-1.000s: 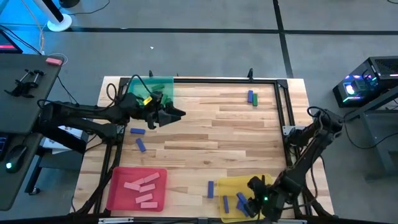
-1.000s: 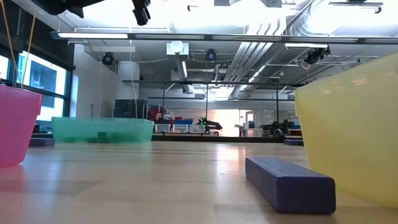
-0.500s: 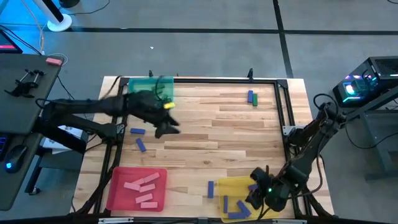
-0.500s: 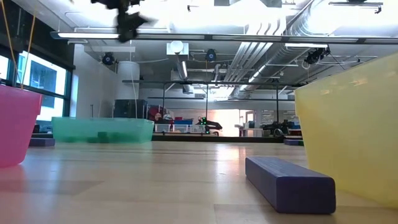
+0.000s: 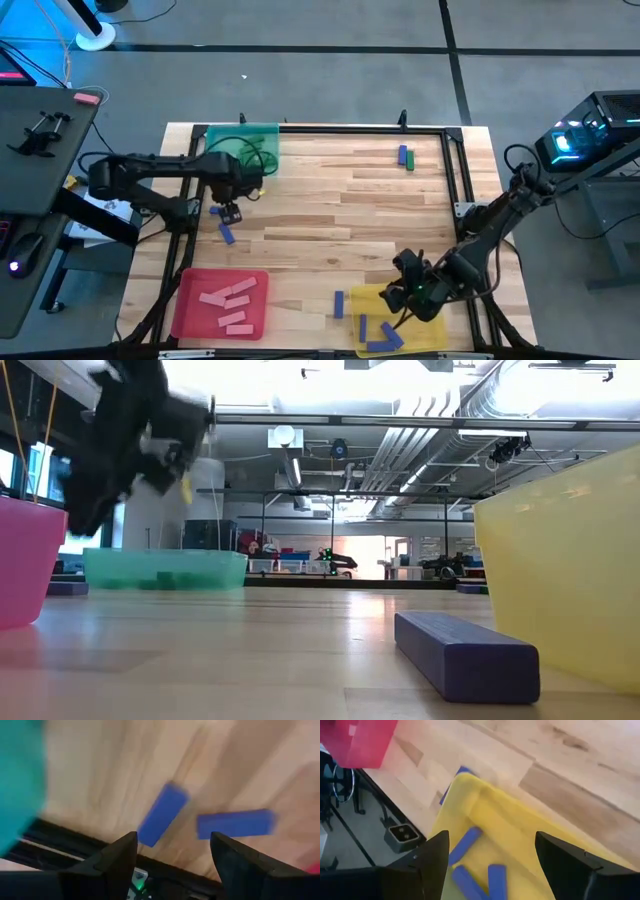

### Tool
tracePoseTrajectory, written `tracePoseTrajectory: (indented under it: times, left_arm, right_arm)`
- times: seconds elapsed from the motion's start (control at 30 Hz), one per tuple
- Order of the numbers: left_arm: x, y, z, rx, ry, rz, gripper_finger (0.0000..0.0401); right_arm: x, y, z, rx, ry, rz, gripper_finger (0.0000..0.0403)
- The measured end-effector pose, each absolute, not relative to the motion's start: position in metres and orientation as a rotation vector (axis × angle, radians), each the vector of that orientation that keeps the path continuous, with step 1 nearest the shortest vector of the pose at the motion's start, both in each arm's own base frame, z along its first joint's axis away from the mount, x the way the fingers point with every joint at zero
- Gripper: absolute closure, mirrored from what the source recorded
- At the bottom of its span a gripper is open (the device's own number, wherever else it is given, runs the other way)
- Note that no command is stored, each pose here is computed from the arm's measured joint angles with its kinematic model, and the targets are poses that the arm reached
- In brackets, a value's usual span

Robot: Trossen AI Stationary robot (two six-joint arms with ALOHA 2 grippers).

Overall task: Sort blocks
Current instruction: Put the blue block into the yellow bin

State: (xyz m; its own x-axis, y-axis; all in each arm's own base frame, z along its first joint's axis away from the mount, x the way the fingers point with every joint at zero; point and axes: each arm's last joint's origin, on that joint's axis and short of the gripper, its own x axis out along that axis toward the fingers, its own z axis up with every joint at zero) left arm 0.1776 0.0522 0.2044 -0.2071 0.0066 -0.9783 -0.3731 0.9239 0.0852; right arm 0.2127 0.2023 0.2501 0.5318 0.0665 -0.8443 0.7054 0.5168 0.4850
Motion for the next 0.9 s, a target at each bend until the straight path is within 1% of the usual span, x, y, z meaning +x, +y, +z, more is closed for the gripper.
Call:
tracePoseTrajectory:
  times: [0.07,0.13,0.23,0.33,0.53,0.77,0.9]
  left_arm:
    - [0.169,0.056,0.186,-0.313,1.83,0.367,0.0164]
    - [0.164,0.058,0.176,-0.335,1.886,0.37,0.0164]
    - [0.173,0.063,0.176,-0.32,1.832,0.367,0.0164]
    - [0.179,0.065,0.174,-0.243,1.788,0.319,0.0164]
    - [0.182,0.069,0.163,-0.228,1.853,0.269,0.0164]
    - [0.188,0.065,0.144,-0.103,1.96,0.033,0.0164]
    - [0.194,0.065,0.137,-0.055,1.946,0.033,0.0164]
  right_arm:
    - [0.216,0.199,0.25,0.965,0.941,-0.468,0.0139]
    - [0.219,0.196,0.25,0.966,0.937,-0.473,0.0139]
    - [0.222,0.193,0.25,0.965,0.925,-0.487,0.0139]
    - [0.225,0.189,0.25,0.964,0.907,-0.501,0.0139]
    - [0.229,0.185,0.251,0.967,0.885,-0.509,0.0139]
    - [0.231,0.183,0.251,0.965,0.863,-0.522,0.0139]
    - [0.231,0.183,0.251,0.965,0.863,-0.522,0.0139]
